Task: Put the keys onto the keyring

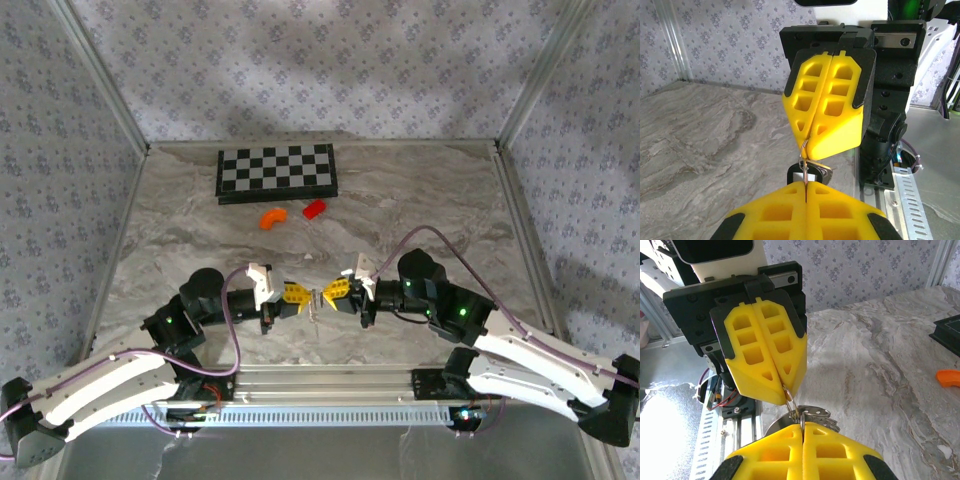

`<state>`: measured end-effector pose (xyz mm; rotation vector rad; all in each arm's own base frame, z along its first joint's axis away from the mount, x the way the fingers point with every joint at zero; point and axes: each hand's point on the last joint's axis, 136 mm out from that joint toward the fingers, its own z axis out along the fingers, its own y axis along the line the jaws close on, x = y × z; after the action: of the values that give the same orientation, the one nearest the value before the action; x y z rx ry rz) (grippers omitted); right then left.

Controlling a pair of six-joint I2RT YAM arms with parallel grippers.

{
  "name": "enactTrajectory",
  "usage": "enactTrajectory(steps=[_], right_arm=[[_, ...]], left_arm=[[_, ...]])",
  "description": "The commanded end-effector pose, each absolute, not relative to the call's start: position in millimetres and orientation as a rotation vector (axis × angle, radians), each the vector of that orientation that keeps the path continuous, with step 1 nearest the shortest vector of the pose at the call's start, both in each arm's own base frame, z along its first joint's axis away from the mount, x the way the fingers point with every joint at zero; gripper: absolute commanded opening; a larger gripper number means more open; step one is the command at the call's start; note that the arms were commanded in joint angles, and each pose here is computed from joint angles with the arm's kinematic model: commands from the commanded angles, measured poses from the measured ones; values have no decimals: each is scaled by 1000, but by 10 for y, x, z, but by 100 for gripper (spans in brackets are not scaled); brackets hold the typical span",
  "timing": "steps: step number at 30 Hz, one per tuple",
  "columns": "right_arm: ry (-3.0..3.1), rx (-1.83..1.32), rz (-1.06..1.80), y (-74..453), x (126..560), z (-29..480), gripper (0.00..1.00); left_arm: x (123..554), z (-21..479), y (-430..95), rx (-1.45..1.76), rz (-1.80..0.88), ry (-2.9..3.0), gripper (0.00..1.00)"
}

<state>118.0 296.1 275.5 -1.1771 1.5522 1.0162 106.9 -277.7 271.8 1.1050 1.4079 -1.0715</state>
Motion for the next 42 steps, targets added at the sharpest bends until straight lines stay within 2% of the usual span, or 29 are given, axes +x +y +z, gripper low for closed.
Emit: enactTrajectory(steps=[1,42], right_arm=[[1492,-1180,1029,2971,1159,2947,0],[1486,-1221,1016,2946,1091,2844,0]], left_arm=[[1006,2910,-2788,1100,-1105,1330,0],[997,2899,-2803,1106,-1113,1332,0]])
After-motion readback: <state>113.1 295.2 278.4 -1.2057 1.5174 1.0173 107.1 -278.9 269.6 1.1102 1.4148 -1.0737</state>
